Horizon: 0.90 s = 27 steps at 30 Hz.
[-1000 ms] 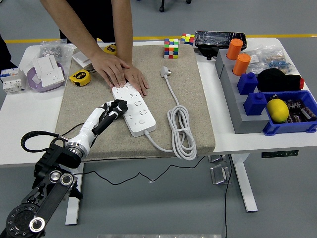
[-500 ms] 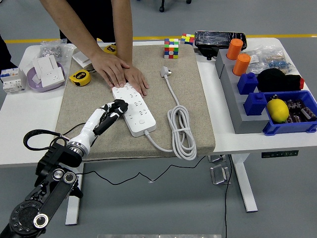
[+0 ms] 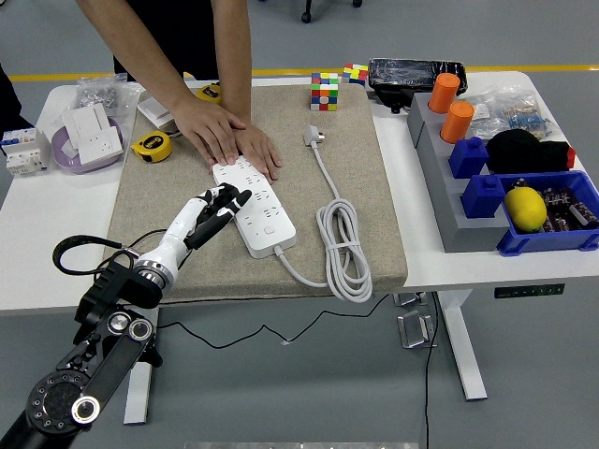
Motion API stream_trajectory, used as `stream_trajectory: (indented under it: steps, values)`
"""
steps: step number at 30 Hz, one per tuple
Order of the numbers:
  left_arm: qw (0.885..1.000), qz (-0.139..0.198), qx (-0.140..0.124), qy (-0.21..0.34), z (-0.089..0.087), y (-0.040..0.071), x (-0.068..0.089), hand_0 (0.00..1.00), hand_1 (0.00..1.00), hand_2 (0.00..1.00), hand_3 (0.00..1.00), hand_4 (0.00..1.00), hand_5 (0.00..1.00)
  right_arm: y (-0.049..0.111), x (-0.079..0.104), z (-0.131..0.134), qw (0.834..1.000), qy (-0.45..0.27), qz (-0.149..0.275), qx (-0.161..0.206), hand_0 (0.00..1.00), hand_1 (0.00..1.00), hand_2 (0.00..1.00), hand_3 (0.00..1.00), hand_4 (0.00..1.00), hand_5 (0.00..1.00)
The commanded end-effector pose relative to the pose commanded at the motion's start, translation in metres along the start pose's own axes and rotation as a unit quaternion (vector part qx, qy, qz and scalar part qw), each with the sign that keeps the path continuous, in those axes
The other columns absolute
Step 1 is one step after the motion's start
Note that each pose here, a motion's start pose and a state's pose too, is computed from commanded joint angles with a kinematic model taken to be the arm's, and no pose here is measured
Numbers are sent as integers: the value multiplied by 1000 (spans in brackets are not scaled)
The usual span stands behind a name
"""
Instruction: Pick up the plug,place it near the board,insert it into the board,press the button
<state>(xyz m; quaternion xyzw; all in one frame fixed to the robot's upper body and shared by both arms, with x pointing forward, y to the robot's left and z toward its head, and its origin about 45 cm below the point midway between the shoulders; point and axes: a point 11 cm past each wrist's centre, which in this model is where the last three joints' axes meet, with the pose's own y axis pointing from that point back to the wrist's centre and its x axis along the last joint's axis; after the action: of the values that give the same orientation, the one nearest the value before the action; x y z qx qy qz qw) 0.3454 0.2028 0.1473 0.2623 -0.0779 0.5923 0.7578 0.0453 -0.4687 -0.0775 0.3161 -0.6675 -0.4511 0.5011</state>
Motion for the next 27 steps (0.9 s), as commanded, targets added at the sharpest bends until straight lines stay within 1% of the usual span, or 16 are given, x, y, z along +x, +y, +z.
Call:
stream_trajectory:
  steps: [9,15,21,27]
  values:
    - [1000,-13,-11,-23,9,-3,-9,998,960,904,907,998,998,0,0,-2,1000,0,0,2,998,890,823,831,998,998]
    - [998,-20,-26,-51,19,-8,-15,998,957,899,906,998,998,0,0,-3,1000,0,0,3,998,890,823,831,998,998]
    - [995,-24,-42,-83,29,-13,-18,998,956,899,907,998,998,0,0,-3,1000,2,0,4,998,890,823,831,998,998]
    - [994,-27,-41,-98,28,-18,-18,998,954,898,906,998,998,0,0,-3,1000,4,1,4,998,890,823,830,998,998]
